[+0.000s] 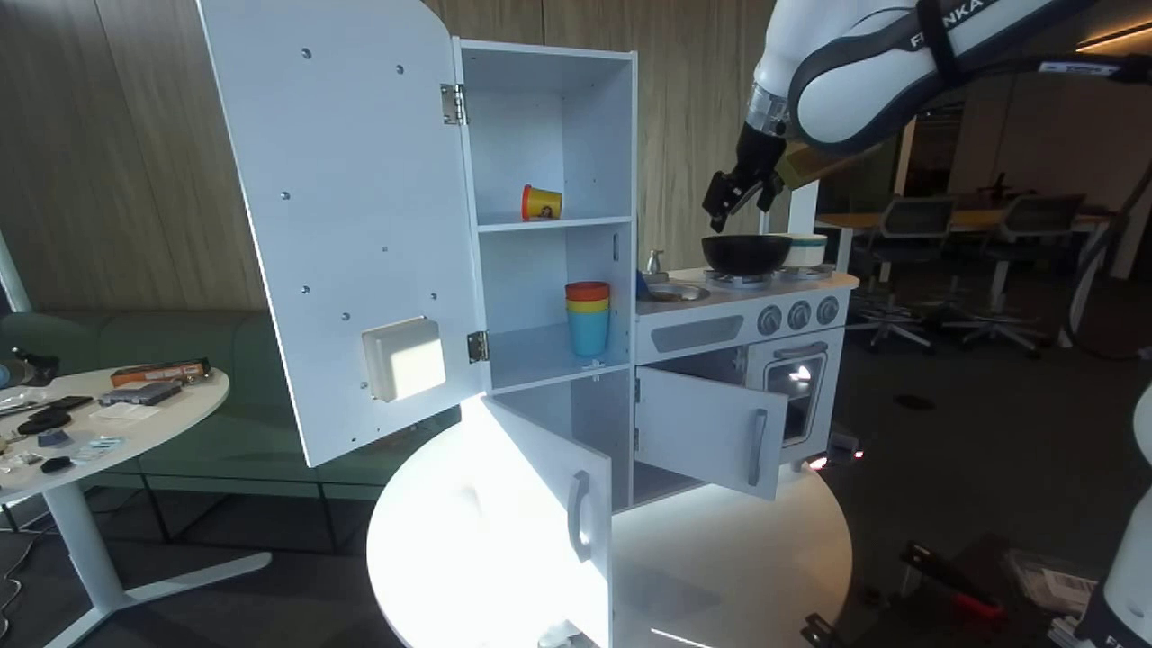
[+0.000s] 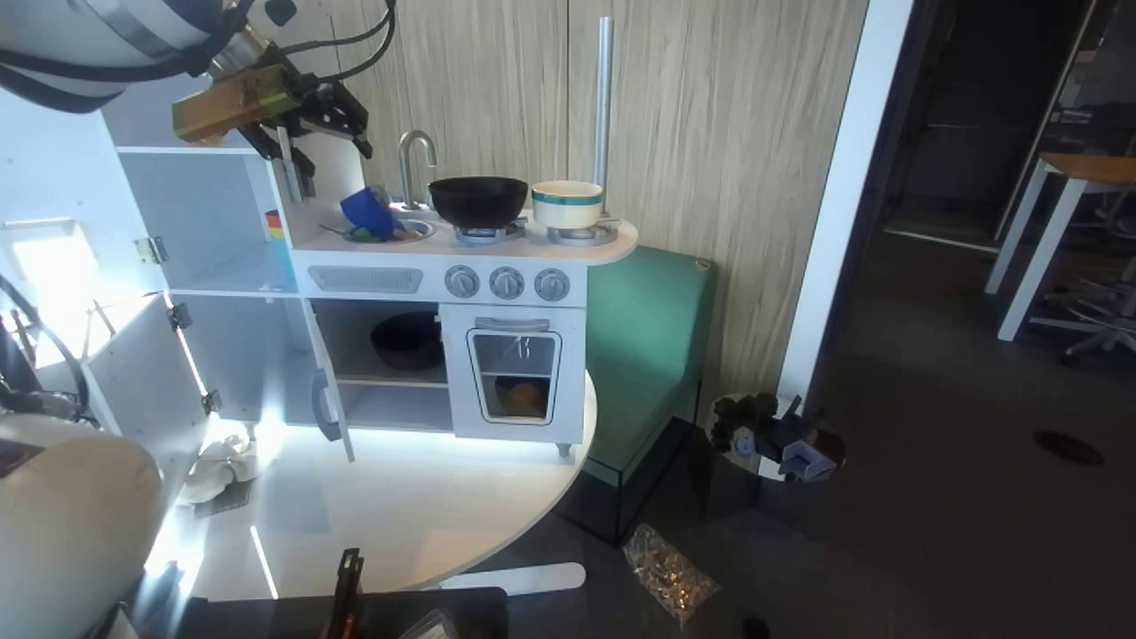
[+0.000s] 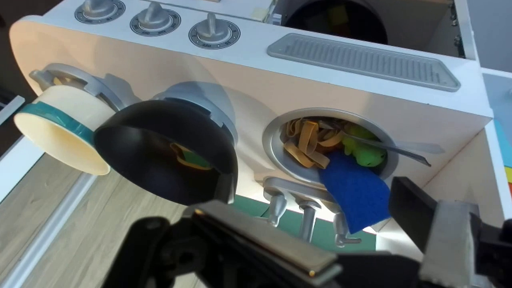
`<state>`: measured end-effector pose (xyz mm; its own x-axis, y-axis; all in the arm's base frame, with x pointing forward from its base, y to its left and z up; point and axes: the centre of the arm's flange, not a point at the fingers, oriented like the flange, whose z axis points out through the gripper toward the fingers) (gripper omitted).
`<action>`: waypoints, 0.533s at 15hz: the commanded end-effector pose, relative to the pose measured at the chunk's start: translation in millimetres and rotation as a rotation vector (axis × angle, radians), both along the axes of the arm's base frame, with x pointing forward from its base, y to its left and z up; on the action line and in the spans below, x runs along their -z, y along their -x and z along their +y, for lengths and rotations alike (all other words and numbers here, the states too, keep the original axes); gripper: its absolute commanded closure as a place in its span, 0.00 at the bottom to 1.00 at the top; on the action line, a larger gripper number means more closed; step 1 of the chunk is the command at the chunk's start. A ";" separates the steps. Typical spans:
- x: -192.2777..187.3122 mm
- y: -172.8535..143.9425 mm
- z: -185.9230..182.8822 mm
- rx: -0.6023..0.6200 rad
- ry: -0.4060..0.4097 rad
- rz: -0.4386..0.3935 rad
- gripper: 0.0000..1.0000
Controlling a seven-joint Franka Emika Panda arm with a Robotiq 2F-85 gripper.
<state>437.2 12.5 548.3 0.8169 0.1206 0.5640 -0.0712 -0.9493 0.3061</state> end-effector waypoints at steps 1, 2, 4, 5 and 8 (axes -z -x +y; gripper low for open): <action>-8.3 -56.1 -10.5 -0.015 0.015 0.009 0.00; 2.9 -23.8 -5.9 0.000 0.000 0.016 0.00; 5.6 -40.9 -10.8 0.001 -0.001 0.029 0.00; 6.6 -45.4 -11.8 0.002 -0.002 0.032 0.00; 9.2 -48.8 -15.7 0.017 -0.023 0.002 0.00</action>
